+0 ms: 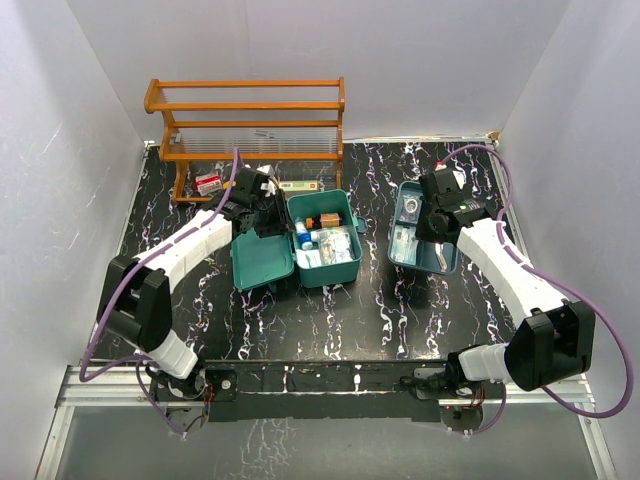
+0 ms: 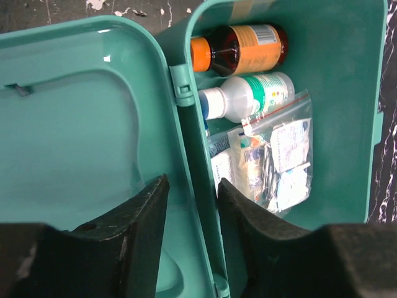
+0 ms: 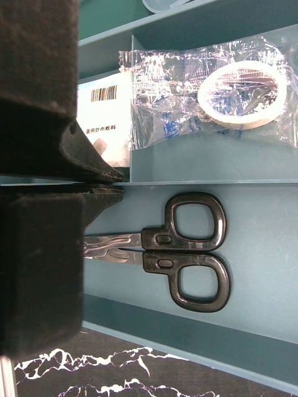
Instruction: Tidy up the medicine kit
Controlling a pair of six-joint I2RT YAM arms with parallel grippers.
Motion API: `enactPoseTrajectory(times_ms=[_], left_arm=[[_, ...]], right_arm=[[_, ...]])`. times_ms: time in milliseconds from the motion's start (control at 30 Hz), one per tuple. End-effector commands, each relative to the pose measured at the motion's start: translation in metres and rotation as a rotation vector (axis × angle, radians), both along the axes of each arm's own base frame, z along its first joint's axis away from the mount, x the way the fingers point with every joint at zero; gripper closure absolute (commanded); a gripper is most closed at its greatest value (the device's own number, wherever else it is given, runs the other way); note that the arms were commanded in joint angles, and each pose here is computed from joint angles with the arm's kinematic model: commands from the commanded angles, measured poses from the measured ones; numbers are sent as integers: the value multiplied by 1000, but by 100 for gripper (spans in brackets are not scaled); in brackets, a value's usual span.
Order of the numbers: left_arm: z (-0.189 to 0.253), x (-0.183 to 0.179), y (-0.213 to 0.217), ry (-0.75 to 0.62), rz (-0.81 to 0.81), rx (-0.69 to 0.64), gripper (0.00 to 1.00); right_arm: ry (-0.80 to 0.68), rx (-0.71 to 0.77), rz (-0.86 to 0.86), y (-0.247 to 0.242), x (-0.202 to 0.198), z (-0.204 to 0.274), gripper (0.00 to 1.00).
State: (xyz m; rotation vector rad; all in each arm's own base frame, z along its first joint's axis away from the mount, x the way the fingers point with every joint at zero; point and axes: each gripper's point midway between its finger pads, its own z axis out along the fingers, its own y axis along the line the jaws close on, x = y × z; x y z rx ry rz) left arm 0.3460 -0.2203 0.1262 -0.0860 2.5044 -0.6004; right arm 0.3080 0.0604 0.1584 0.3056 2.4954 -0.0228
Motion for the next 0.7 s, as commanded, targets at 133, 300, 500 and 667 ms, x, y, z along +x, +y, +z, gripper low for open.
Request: enactPoseTrajectory(times_ms=[133,300,500,667], left_arm=[[-11,-3,-4,48,-2,44,75],[-10,-13,-21,50,-96,43,80],[-11,-30,-47,57,-204,9,83],[-6,-33,-55,70,-193,-18,75]], right_arm=[[-122,28,29,10,19,32,100],[-126,38,47,17,20,37,100],[-147,49,86,32,18,50,100],[-152,53,115,54,17,58,100]])
